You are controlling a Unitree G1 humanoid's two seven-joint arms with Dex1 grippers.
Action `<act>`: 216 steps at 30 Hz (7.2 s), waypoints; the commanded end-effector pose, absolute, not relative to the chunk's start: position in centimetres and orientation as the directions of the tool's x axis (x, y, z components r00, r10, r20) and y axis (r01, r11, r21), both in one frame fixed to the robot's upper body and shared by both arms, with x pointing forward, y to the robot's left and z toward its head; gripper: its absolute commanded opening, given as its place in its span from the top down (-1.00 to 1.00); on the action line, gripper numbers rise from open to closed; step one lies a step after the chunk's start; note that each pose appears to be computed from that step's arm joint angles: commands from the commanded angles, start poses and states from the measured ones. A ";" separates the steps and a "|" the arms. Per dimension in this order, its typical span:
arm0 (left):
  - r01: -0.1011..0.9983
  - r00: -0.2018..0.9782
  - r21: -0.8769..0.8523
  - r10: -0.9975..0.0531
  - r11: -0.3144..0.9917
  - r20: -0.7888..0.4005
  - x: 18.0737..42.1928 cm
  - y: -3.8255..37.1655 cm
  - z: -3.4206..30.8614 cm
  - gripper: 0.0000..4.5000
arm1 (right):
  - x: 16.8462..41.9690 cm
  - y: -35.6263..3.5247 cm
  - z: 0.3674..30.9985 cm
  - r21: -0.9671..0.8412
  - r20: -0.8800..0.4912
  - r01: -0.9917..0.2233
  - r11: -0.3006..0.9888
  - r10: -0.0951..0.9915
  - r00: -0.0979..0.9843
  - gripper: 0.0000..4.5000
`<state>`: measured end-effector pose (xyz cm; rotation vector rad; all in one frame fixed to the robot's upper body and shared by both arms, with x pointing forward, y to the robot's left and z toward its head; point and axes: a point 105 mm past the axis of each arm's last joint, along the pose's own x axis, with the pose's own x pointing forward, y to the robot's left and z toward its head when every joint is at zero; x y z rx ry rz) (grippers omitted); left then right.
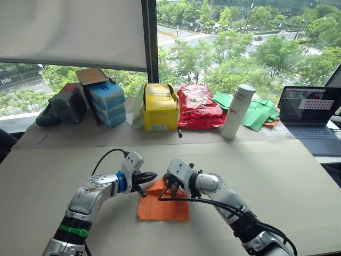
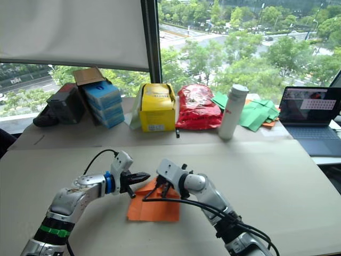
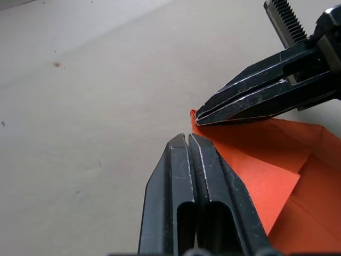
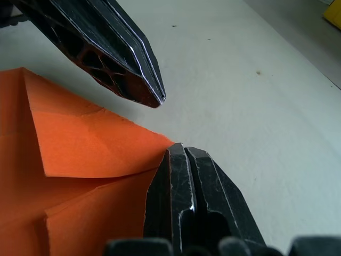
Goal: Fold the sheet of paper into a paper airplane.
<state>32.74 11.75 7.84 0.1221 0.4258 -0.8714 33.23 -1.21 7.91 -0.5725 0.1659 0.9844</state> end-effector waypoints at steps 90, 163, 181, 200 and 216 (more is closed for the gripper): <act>0.832 0.519 0.051 -0.743 0.552 -0.423 30.2 15.1 8.2 0.99 | 33.2 0.1 7.7 -0.393 -0.399 -0.830 0.396 0.740 0.542 1.00; 0.913 0.378 0.071 -0.766 0.402 -0.520 28.5 11.8 6.4 0.99 | 29.3 0.8 10.6 -0.238 -0.313 -0.910 0.339 0.860 0.403 1.00; 0.852 0.463 0.015 -0.739 0.523 -0.489 29.0 13.6 6.7 0.99 | 29.5 1.4 10.4 -0.250 -0.321 -0.911 0.327 0.860 0.397 1.00; 0.817 0.513 0.038 -0.696 0.575 -0.502 29.1 15.4 6.3 0.99 | 27.0 2.0 9.5 -0.188 -0.377 -0.967 0.172 0.896 0.232 1.00; 0.806 0.565 0.044 -0.747 0.590 -0.350 28.5 15.8 12.2 0.99 | 27.7 1.5 6.8 -0.145 -0.465 -0.971 0.191 0.853 0.238 1.00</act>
